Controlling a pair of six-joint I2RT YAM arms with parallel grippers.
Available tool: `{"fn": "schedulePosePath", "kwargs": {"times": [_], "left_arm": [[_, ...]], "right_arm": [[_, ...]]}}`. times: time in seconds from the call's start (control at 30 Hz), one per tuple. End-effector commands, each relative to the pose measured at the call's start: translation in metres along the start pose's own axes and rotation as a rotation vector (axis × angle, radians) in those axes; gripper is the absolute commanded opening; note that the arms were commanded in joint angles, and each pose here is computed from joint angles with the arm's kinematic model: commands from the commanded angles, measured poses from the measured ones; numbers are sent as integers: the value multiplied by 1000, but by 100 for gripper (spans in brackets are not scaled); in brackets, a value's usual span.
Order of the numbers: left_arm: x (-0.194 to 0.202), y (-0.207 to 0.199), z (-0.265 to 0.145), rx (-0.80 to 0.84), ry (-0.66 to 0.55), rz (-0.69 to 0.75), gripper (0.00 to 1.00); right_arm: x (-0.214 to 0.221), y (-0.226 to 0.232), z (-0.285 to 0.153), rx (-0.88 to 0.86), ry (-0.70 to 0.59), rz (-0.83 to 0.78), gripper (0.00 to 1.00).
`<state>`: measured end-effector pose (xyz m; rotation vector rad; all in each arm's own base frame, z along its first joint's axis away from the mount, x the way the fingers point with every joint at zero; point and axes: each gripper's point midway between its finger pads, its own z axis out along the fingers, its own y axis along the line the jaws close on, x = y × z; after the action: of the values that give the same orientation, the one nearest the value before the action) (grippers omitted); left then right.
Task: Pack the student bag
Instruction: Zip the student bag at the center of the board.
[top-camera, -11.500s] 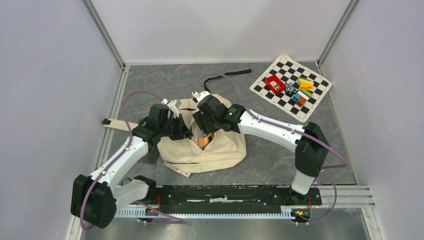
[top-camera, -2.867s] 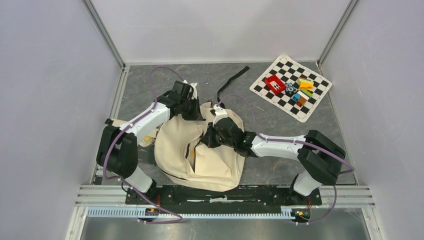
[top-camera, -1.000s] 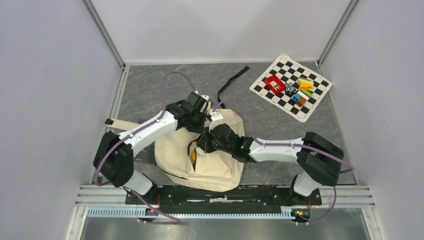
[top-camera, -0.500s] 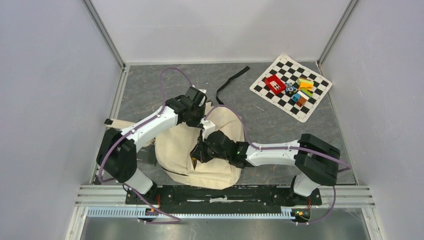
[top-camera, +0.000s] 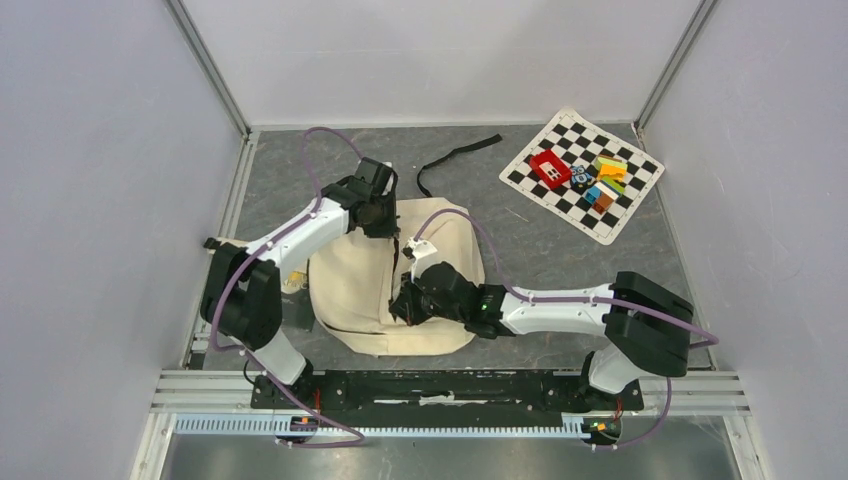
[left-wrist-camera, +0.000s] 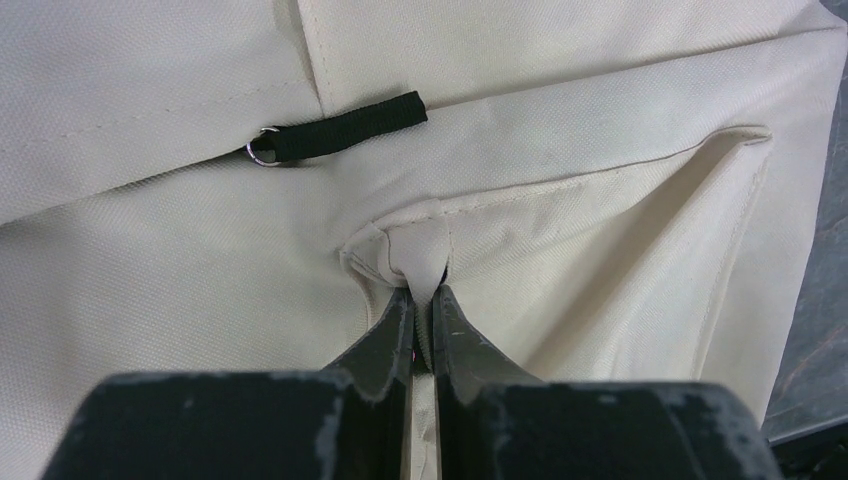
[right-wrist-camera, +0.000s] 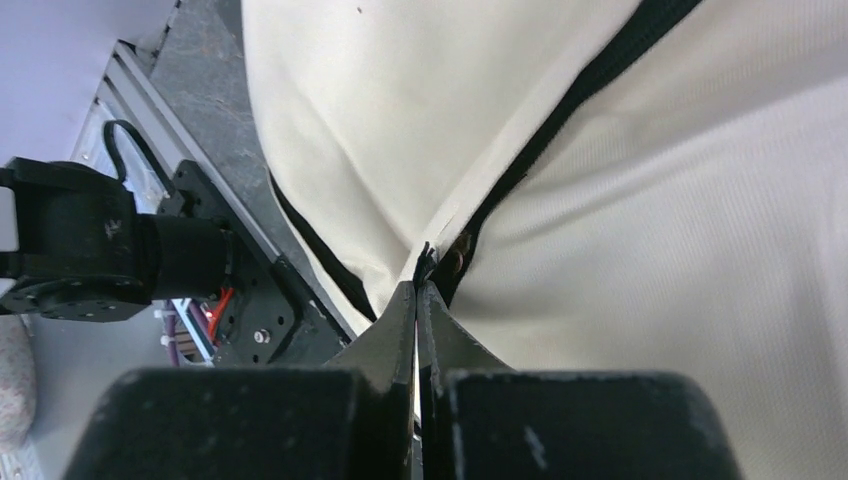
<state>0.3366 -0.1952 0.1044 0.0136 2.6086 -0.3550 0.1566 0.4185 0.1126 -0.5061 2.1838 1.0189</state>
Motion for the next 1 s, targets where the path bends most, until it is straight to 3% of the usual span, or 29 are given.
{"fn": "schedulePosePath", "kwargs": {"times": [0.0,0.43,0.8,0.97], "left_arm": [[-84,-7,-2,36,-263,-67,2],[-97,6,-2,-10,-281,-54,2],[-97,14,-15,-37,-291,-53,2],[-90,4,-19,27,-278,-40,4]], "right_arm": [[30,11,-17,-63,86,-11,0],[66,-5,-34,-59,192,-37,0],[67,-4,-41,-62,209,-102,0],[44,-9,-50,11,166,-153,0]]}}
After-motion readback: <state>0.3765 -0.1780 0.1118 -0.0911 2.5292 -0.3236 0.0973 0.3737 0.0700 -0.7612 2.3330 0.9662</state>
